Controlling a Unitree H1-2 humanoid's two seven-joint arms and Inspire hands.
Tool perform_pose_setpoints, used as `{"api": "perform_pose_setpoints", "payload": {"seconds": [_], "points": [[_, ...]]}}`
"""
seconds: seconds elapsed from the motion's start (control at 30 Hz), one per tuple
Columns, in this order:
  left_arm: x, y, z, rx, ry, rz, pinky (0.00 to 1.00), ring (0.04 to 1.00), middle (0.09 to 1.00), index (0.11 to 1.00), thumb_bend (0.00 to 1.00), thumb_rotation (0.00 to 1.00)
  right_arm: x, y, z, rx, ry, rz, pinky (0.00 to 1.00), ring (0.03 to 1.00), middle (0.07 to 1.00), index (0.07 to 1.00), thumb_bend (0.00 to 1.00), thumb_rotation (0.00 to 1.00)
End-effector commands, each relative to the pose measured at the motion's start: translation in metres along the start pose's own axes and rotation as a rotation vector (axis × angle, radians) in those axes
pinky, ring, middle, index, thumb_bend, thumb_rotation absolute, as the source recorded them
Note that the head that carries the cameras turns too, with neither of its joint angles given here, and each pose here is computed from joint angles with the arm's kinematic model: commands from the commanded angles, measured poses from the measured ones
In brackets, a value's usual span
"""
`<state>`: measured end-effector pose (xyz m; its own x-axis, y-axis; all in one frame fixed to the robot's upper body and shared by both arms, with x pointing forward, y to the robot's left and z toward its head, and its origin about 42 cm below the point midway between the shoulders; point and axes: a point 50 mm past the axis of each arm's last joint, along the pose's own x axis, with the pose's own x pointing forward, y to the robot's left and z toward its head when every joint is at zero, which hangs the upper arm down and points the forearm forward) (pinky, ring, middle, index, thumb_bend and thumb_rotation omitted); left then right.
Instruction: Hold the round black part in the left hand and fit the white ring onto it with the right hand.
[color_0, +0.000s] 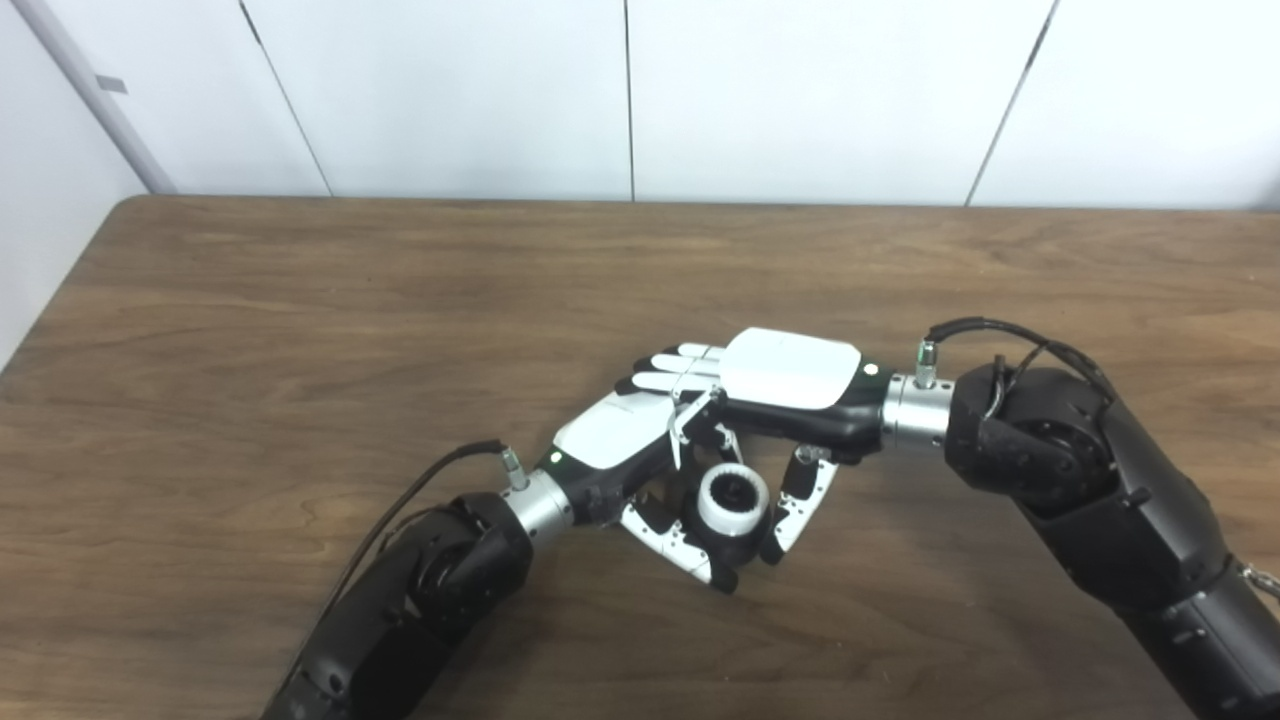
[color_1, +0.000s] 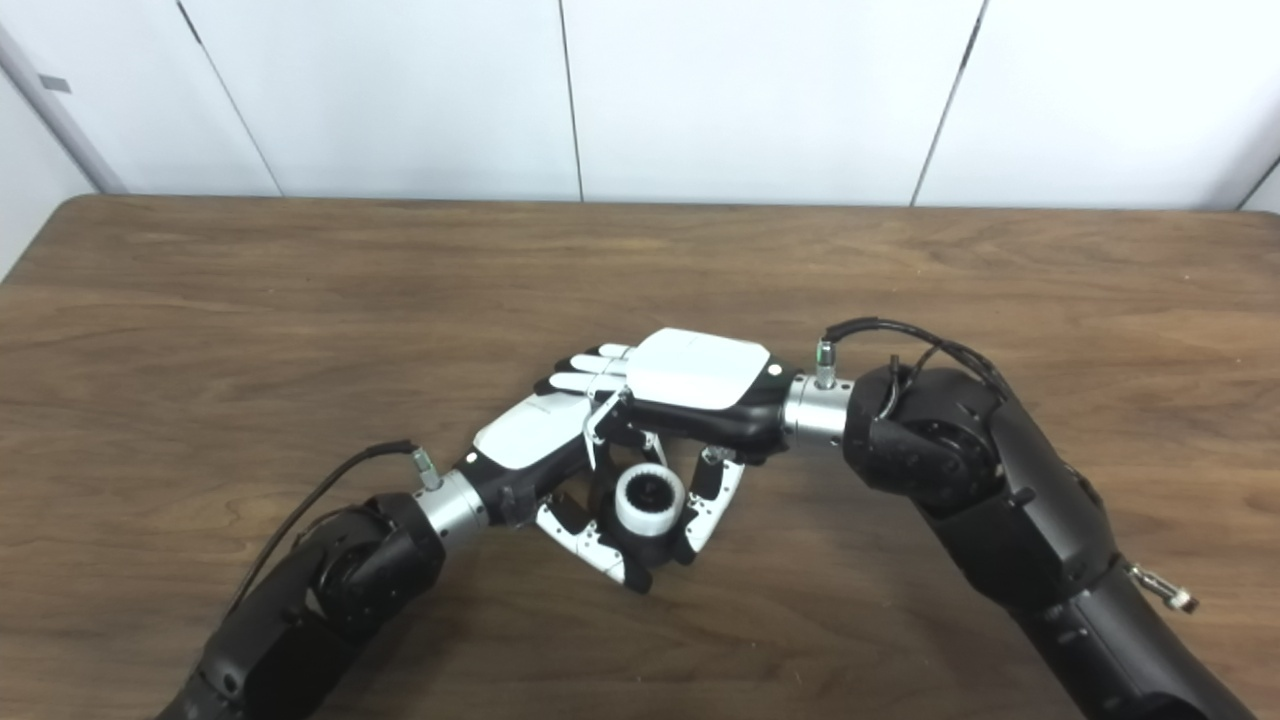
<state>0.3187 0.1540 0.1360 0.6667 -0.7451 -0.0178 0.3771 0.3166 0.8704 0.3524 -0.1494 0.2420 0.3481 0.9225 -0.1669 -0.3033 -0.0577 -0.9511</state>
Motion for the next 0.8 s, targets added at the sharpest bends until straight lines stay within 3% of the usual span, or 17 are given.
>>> {"api": "perform_pose_setpoints", "payload": {"seconds": [0.0, 0.3, 0.5, 0.53, 0.57, 0.63, 0.77], "points": [[0.002, 0.002, -0.005, 0.011, -0.014, -0.005, 1.00, 1.000, 0.901, 0.480, 0.52, 0.06, -0.005, -0.018, 0.003, -0.047, -0.023, -0.032, 1.00, 1.000, 0.980, 0.618, 1.00, 0.17], [-0.003, 0.001, -0.022, 0.086, -0.003, -0.019, 1.00, 1.000, 0.873, 0.481, 0.53, 0.06, -0.016, -0.038, 0.005, -0.035, -0.021, -0.058, 1.00, 1.000, 0.991, 0.609, 1.00, 0.12], [-0.008, 0.002, -0.035, 0.147, 0.048, -0.060, 1.00, 1.000, 0.899, 0.489, 0.52, 0.07, -0.023, -0.051, 0.004, -0.036, 0.002, -0.061, 1.00, 1.000, 0.987, 0.611, 1.00, 0.12], [-0.009, 0.002, -0.036, 0.152, 0.054, -0.064, 1.00, 1.000, 0.908, 0.548, 0.76, 0.14, -0.025, -0.053, 0.004, -0.036, 0.005, -0.063, 1.00, 1.000, 0.988, 0.614, 1.00, 0.12], [-0.010, 0.002, -0.037, 0.155, 0.057, -0.066, 1.00, 1.000, 0.920, 0.599, 0.90, 0.18, -0.026, -0.053, 0.004, -0.036, 0.006, -0.064, 1.00, 1.000, 0.988, 0.617, 1.00, 0.12], [-0.012, 0.003, -0.040, 0.168, 0.074, -0.097, 1.00, 1.000, 0.950, 0.670, 0.98, 0.23, -0.028, -0.054, 0.003, -0.036, 0.007, -0.075, 1.00, 1.000, 0.988, 0.622, 1.00, 0.11], [-0.014, 0.004, -0.044, 0.176, 0.092, -0.118, 1.00, 1.000, 0.996, 0.845, 1.00, 0.27, -0.030, -0.055, 0.002, -0.038, 0.012, -0.088, 1.00, 1.000, 0.997, 0.652, 1.00, 0.11]]}}
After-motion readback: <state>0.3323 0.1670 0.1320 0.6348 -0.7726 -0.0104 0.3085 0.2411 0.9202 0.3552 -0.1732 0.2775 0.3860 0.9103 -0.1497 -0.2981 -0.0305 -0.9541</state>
